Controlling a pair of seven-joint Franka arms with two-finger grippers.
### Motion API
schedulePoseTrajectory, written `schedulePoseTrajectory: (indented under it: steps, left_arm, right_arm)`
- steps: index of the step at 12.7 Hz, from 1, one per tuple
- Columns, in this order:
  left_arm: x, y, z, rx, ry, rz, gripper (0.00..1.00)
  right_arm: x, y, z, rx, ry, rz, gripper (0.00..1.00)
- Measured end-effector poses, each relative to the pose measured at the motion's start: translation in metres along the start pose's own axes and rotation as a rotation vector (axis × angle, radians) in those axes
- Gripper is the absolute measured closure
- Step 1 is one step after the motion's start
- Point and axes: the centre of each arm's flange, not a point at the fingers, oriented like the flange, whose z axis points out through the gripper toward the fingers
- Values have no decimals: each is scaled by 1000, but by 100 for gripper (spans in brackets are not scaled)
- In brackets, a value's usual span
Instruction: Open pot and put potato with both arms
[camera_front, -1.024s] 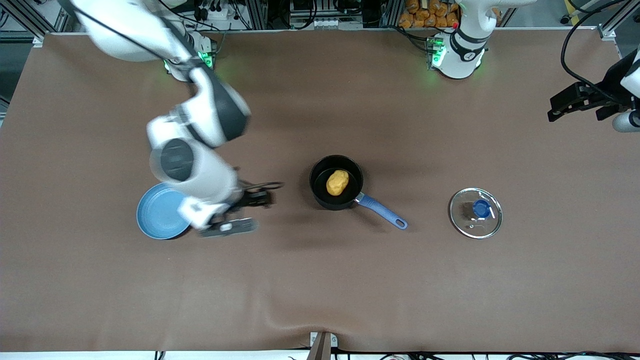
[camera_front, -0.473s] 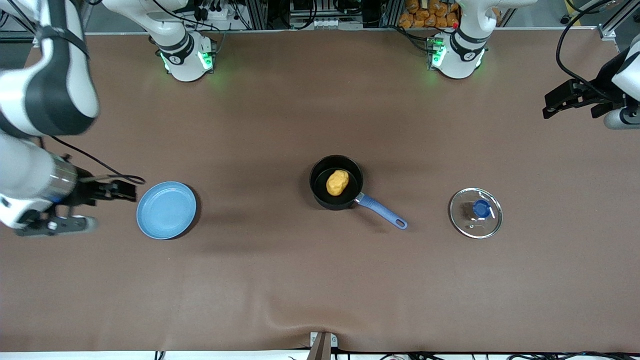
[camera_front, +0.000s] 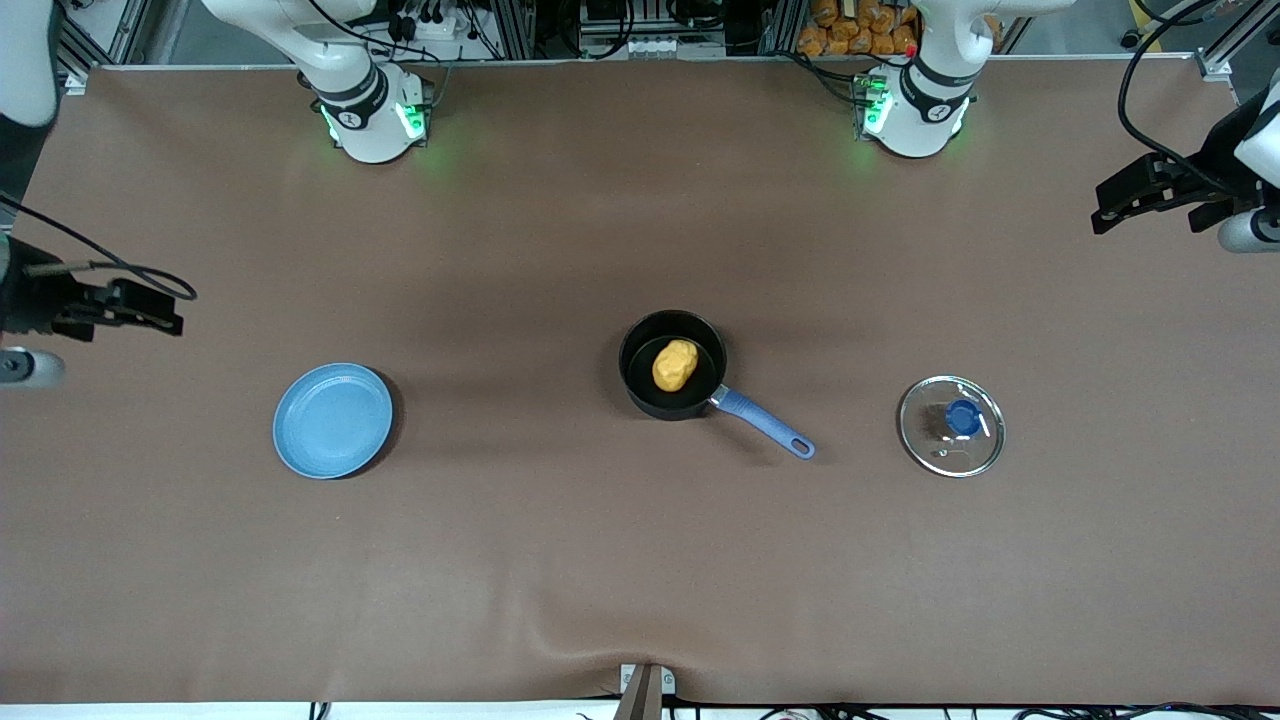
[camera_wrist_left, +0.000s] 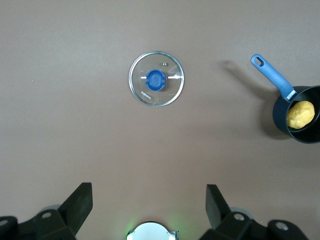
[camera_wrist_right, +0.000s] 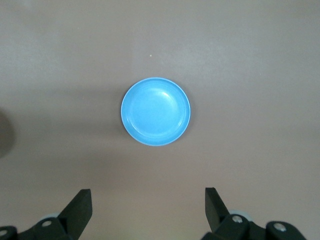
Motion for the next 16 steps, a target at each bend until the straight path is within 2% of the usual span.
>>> schedulePoseTrajectory:
  steps: [5, 12, 16]
  left_arm:
    - [0, -2, 0, 0, -1, -4, 0]
    - [-6, -9, -8, -2, 16, -16, 0]
    - [-5, -10, -2, -1, 2, -17, 0]
  right_arm:
    - [-18, -1, -16, 4, -15, 43, 0]
    - [-17, -2, -12, 5, -19, 42, 0]
    - [-17, -6, -12, 5, -16, 34, 0]
